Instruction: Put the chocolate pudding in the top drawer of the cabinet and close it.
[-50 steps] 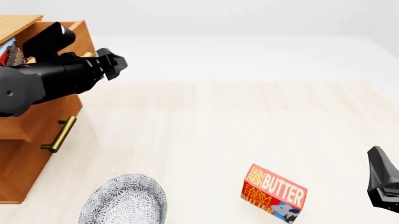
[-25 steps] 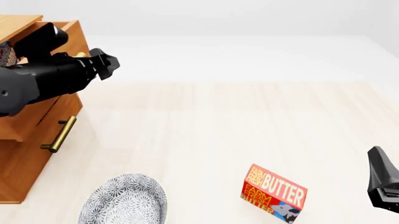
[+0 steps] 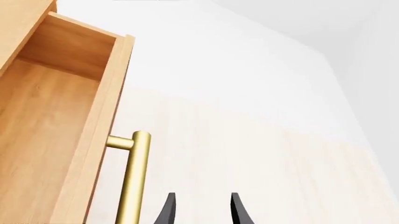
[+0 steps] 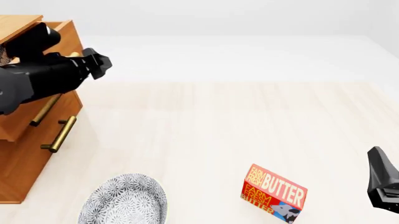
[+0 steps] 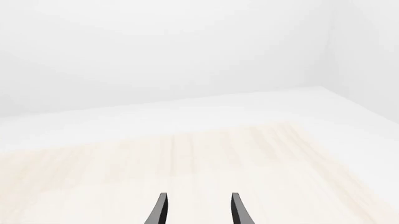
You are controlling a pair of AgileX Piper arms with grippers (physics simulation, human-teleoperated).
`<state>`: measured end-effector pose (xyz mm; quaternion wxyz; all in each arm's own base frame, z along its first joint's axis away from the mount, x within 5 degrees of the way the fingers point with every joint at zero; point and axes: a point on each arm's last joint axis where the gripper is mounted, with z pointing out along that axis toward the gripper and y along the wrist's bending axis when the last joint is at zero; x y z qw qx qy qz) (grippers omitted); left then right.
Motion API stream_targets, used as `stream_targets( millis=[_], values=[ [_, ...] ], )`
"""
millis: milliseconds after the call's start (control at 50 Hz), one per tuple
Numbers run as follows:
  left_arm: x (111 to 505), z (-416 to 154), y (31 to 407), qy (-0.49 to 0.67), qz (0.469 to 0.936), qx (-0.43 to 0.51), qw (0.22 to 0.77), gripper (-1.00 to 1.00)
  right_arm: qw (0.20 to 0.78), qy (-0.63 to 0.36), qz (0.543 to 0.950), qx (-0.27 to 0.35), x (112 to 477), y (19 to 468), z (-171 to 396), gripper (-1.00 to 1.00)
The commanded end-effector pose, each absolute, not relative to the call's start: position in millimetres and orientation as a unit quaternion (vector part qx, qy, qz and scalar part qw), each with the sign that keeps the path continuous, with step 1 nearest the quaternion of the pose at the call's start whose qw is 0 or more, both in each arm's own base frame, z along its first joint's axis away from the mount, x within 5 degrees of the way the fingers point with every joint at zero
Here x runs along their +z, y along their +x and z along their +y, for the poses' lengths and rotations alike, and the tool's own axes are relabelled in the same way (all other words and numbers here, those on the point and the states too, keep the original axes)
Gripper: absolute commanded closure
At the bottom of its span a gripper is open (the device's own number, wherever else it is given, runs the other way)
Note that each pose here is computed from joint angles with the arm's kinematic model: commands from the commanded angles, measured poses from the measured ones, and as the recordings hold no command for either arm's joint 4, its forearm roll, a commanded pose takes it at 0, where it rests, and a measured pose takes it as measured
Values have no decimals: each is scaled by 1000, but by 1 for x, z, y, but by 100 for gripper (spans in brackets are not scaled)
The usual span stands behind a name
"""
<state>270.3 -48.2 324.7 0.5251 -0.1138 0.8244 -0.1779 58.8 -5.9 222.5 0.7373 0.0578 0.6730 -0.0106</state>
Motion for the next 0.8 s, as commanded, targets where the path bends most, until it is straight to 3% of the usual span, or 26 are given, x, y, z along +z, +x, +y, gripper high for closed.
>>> stream_targets(
  millis=[20,800],
  values=[
    [301,-40,284,-105,850,-135,498,-100,737,58,674,-11,222,59,-6,-100],
    [298,-20,284,-129,848,-112,501,-100,737,58,673,-10,223,60,-6,-100]
  ],
)
